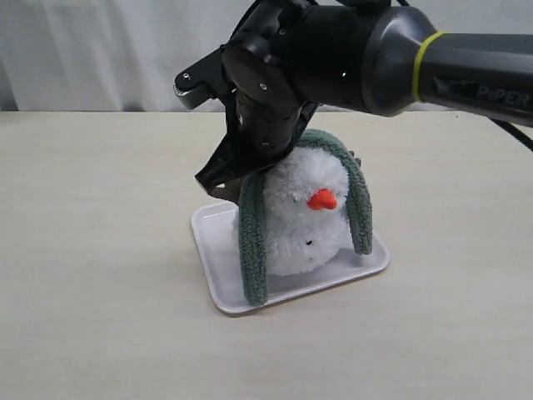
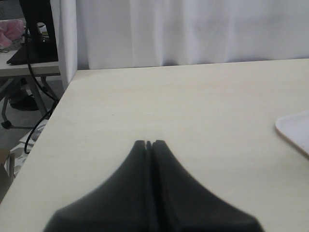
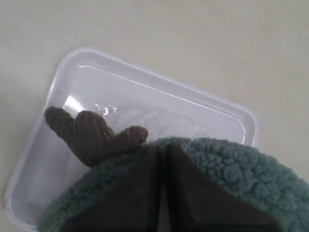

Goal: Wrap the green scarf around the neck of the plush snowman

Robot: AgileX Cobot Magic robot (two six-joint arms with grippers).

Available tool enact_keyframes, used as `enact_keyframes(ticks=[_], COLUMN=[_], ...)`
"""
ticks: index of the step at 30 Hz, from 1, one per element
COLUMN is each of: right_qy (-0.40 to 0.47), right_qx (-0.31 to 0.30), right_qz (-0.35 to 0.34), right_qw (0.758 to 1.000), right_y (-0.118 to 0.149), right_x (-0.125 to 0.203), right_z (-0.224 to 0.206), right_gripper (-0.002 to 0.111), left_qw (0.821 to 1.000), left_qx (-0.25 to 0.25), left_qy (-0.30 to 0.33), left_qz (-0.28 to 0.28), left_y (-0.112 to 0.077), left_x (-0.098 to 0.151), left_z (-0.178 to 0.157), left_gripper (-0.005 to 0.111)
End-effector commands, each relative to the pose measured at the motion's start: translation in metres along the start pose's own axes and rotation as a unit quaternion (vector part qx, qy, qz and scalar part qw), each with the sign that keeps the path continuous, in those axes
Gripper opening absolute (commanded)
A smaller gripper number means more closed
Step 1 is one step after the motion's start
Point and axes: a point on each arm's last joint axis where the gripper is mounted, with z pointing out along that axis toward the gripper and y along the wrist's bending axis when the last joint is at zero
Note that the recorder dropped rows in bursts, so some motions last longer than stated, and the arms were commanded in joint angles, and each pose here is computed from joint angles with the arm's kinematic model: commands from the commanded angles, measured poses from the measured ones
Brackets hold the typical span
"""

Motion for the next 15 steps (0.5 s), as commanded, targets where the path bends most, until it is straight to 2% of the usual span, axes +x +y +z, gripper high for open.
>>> enact_keyframes(ticks=[1, 15], right_qy=[0.013, 0.036], right_qx=[0.026, 0.022], right_qz=[-0.013, -0.027], right_qw=[1.0, 0.999], right_y=[-0.003, 0.009], right_x=[0.001, 0.006], right_z=[0.007, 0.039], right_gripper=[0.004, 0.004], left_qw=[1.0, 1.0], left_qx=[0.002, 0.002], left_qy=[-0.006, -0.006], left_qz=[-0.001, -0.001], left_y=[0.0, 0.0], left_x=[-0.001, -0.001], left_z=[0.0, 0.0], left_gripper=[0.0, 0.0])
